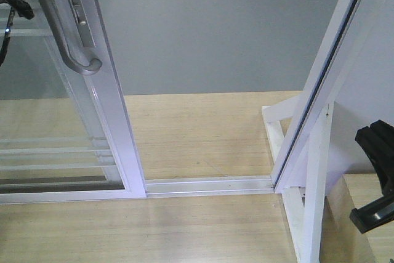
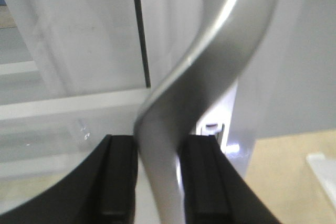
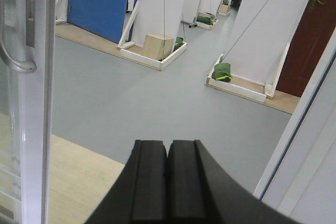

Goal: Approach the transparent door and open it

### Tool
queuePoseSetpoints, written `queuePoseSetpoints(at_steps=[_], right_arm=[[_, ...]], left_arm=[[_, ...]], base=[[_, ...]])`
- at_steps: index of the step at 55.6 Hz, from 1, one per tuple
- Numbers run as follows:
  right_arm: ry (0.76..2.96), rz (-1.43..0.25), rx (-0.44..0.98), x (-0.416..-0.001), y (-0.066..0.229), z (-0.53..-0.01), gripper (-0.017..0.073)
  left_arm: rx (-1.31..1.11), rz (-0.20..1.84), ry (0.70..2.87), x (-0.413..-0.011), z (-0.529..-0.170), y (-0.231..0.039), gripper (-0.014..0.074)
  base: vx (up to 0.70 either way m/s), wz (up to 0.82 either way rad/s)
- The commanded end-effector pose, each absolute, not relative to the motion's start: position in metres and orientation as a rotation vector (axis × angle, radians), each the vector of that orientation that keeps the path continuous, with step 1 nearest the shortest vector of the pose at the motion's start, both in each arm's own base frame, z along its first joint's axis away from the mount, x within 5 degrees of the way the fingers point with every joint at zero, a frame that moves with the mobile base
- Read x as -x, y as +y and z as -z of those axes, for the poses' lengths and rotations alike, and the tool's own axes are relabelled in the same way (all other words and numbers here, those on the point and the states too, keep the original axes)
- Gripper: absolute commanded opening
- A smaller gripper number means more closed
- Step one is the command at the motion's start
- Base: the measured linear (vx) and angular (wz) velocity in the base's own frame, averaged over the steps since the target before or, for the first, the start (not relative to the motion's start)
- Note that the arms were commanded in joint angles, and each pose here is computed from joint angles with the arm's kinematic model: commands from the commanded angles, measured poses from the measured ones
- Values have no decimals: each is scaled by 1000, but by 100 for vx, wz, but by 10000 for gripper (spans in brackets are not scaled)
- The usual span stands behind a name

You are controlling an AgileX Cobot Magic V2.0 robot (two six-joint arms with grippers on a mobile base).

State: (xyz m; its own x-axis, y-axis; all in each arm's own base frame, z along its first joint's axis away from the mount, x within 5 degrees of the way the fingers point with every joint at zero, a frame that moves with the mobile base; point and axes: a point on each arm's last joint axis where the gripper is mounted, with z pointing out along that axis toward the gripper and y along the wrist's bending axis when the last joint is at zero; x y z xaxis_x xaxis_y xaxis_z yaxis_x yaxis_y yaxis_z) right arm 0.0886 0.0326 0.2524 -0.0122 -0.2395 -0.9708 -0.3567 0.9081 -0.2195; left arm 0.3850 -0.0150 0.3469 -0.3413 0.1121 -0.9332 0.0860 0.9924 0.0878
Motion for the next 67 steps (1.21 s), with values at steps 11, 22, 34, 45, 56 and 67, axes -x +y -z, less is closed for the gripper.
queuePoseSetpoints(at_steps=[11, 22, 34, 45, 56, 67], right_arm=[[1501, -94, 442, -90, 32, -269, -6], [1500, -94, 442, -90, 32, -270, -6], [1491, -146, 384, -86, 31, -272, -6], [1431, -185, 334, -74, 26, -278, -6], [1468, -186, 349, -63, 23, -273, -6], [1466, -184, 351, -62, 23, -273, -6]], left_arm=[[-172, -68, 1650, -289, -426, -16, 0], [-184, -58, 1706, -218, -420, -13, 0], [-142, 9, 1671, -140, -392, -11, 0], [-116, 133, 1678, -91, -350, -14, 0], [-218, 272, 1712, -71, -317, -26, 0], [-221, 340, 1761, -70, -293, -30, 0]], base=[[0, 0], [0, 0], [0, 0], [0, 0], [0, 0], [0, 0]])
